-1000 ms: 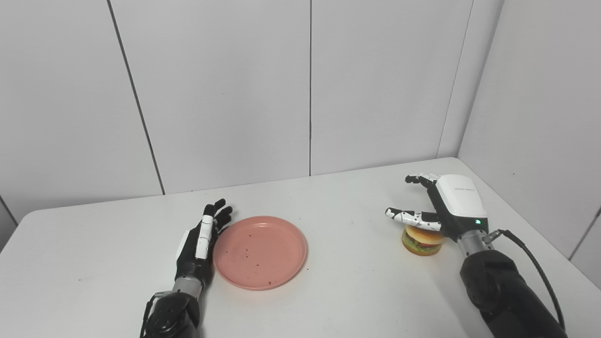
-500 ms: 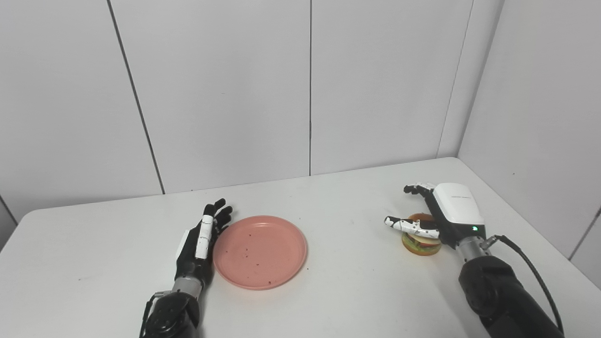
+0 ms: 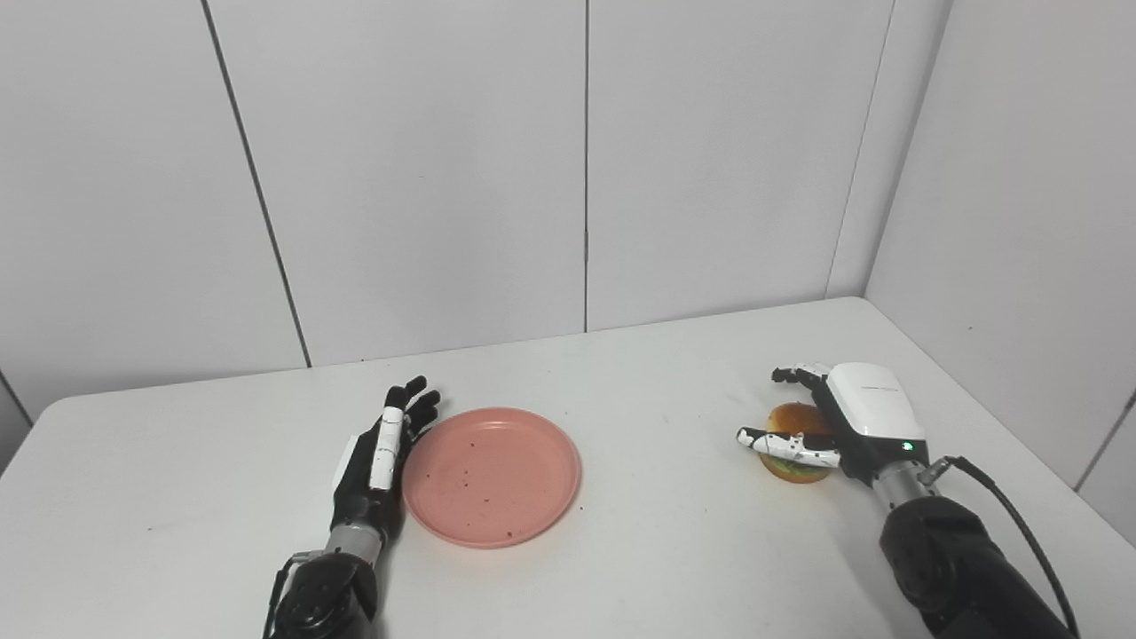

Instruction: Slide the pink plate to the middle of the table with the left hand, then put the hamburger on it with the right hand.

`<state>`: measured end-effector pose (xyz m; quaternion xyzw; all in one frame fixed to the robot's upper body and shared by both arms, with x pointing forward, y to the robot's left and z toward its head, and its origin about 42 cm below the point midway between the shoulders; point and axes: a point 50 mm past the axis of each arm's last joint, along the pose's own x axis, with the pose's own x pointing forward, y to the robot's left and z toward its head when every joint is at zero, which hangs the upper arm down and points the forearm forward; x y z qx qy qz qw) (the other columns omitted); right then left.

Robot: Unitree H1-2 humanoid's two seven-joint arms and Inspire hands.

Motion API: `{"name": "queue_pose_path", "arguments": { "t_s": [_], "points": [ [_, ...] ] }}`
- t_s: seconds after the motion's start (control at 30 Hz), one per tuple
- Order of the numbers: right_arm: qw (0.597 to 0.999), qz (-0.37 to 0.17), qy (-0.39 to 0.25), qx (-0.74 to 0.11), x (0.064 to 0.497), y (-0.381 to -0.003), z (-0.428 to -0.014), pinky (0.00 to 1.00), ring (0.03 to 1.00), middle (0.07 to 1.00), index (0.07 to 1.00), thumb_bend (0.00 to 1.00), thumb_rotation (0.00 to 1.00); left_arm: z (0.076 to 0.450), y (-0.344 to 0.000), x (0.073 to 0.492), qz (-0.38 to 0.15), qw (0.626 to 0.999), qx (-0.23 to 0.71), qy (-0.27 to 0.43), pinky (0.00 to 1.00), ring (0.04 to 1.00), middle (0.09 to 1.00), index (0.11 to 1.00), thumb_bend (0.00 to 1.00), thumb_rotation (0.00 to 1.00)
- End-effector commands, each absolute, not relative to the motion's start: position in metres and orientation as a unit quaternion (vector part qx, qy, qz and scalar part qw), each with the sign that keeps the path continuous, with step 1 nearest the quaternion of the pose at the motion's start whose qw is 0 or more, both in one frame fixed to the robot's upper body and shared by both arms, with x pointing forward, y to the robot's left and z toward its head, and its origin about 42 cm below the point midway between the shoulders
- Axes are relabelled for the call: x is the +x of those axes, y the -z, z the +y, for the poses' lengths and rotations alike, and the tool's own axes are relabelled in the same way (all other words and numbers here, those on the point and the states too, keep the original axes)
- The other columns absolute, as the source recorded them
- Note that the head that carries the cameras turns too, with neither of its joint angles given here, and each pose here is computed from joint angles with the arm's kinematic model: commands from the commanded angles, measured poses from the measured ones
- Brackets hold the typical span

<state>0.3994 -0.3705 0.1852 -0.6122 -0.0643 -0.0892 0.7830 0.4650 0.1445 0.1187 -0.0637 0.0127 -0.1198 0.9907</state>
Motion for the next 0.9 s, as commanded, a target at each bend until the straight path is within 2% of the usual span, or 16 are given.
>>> {"name": "queue_pose_path", "arguments": {
  "t_s": [0.0,0.43,0.67,0.87],
  "points": [
    [0.774,-0.079,0.117,-0.617,0.412,-0.212,-0.376,0.68,0.748,0.748,0.708,0.73,0.89,0.146,-0.114,0.464,0.032,0.991,-0.057,0.119,0.9,0.916,0.88,0.874,0.89,0.95],
    [0.775,-0.073,0.11,-0.618,0.419,-0.202,-0.376,0.61,0.722,0.735,0.7,0.74,0.93,0.148,-0.116,0.464,0.032,0.991,-0.055,0.119,0.9,0.916,0.877,0.875,0.89,0.95],
    [0.776,-0.057,0.105,-0.619,0.421,-0.195,-0.377,0.64,0.73,0.741,0.715,0.76,0.98,0.149,-0.116,0.464,0.033,0.991,-0.055,0.119,0.91,0.915,0.871,0.871,0.89,0.94],
    [0.78,-0.051,0.102,-0.616,0.422,-0.189,-0.378,0.63,0.724,0.742,0.705,0.76,0.96,0.149,-0.118,0.463,0.032,0.991,-0.056,0.12,0.92,0.919,0.876,0.875,0.89,0.93]
  ]
}}
